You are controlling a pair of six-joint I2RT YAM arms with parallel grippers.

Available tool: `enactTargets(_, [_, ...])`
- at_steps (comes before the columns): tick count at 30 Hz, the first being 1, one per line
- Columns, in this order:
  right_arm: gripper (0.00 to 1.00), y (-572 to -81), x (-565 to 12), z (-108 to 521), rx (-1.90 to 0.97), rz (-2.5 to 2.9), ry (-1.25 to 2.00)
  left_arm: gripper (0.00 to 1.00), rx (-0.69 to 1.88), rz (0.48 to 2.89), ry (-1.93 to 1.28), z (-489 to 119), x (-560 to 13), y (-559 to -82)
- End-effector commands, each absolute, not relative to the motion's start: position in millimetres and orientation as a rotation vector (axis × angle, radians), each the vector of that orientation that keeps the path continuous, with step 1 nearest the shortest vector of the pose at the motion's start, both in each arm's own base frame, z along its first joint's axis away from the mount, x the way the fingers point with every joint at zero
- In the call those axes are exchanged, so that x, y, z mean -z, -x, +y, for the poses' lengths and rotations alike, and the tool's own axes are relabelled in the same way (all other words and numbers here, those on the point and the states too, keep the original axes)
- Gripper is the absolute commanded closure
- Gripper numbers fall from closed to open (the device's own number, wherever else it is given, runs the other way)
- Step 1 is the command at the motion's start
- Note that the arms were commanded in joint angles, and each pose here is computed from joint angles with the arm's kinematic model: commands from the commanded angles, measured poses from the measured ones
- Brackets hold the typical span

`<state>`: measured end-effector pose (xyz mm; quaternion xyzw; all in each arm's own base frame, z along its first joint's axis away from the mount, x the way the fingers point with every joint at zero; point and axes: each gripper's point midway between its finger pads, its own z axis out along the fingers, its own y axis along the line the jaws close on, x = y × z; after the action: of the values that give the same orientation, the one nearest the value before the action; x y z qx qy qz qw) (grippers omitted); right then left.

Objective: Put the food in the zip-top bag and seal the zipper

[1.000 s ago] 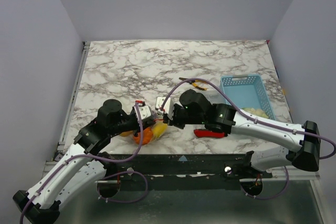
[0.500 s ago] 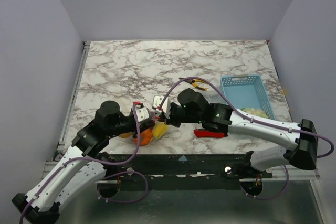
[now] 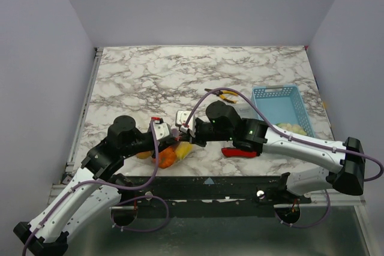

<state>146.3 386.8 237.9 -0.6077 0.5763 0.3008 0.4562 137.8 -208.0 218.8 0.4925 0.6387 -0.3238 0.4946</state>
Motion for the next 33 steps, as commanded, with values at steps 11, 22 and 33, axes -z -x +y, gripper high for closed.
enactTargets(11, [0.66, -130.6, -261.8, 407.0, -0.899, 1.39, 1.462, 1.0, 0.801, 1.507, -1.185, -211.9, -226.3, -137.7])
enactTargets(22, [0.44, -136.4, -239.0, 346.9, -0.773, 1.85, 1.219, 1.0, 0.745, 1.54, -1.147, -208.4, -225.5, -149.0])
enactTargets(33, [0.58, -155.4, -247.0, 340.2, -0.623, 1.86, 1.103, 1.0, 0.753, 1.547, -1.147, -209.2, -225.2, -149.0])
